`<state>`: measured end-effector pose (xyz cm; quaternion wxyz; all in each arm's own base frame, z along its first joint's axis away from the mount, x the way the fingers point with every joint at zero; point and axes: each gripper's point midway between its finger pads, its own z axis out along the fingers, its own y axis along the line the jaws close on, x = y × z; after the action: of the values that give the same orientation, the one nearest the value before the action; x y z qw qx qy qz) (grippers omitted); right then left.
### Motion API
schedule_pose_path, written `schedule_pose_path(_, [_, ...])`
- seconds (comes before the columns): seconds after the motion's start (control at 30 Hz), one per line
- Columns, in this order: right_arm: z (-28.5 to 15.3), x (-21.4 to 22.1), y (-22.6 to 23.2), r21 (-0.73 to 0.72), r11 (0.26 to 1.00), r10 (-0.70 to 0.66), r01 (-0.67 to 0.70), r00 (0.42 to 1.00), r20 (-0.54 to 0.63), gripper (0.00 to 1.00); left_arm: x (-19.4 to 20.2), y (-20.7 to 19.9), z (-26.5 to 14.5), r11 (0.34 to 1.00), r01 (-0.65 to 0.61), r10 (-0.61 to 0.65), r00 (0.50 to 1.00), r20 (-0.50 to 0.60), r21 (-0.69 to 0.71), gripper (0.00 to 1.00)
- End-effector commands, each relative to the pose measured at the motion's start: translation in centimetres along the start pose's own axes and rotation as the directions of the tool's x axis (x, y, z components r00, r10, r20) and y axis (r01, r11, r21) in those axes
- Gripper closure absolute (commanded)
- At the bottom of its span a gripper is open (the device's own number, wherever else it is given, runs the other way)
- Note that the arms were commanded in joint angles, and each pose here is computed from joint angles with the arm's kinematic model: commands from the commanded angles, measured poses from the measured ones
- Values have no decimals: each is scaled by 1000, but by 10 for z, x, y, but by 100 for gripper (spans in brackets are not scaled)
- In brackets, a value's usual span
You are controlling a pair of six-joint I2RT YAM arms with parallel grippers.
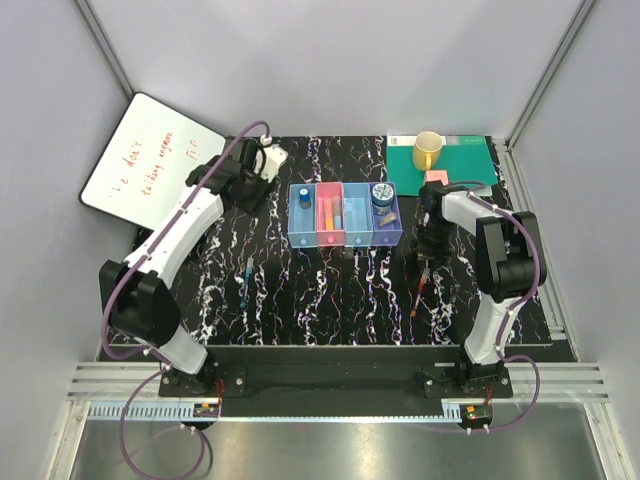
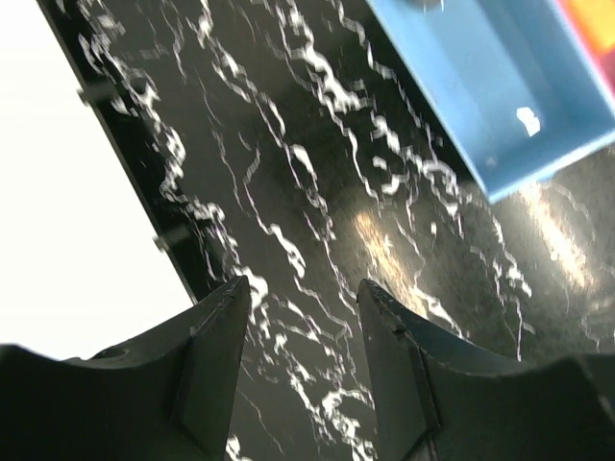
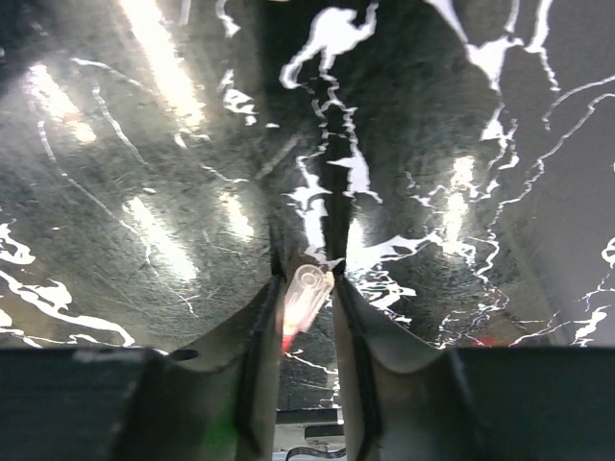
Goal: Sort the stationery into containers
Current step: Pick up the pen from the corner of the board.
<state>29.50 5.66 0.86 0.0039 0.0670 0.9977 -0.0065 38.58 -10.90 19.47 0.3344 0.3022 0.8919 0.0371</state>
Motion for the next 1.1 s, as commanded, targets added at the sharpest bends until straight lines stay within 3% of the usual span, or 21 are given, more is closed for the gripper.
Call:
schedule_pose_path(0.0, [-1, -37, 15, -14, 1000, -12, 14, 990, 141, 71, 21, -6, -15, 1000, 18, -17, 1000, -26, 19, 46])
schedule_pose_path(0.27, [-4, -41, 17, -6, 1000, -28, 29, 986, 163, 91, 60, -11, -21, 999, 20, -16, 994, -110, 35, 48])
schedule_pose_path(0.5, [-28, -67, 19, 13, 999, -52, 50, 964, 262, 96, 80, -25, -19, 993, 56, -35, 979, -199, 102, 53])
schedule_pose_path(0.7, [-69, -102, 19, 37, 998, -68, 58, 912, 405, 98, 93, -43, -20, 978, 116, -68, 964, -257, 174, 55])
schedule_pose_path(0.9, [-125, -139, 16, 78, 994, -103, 71, 819, 565, 99, 103, -55, -16, 963, 166, -93, 944, -318, 212, 59])
schedule_pose_path(1.07, [-164, -156, 15, 86, 994, -107, 67, 751, 652, 98, 113, -68, 0, 944, 225, -119, 913, -390, 240, 70])
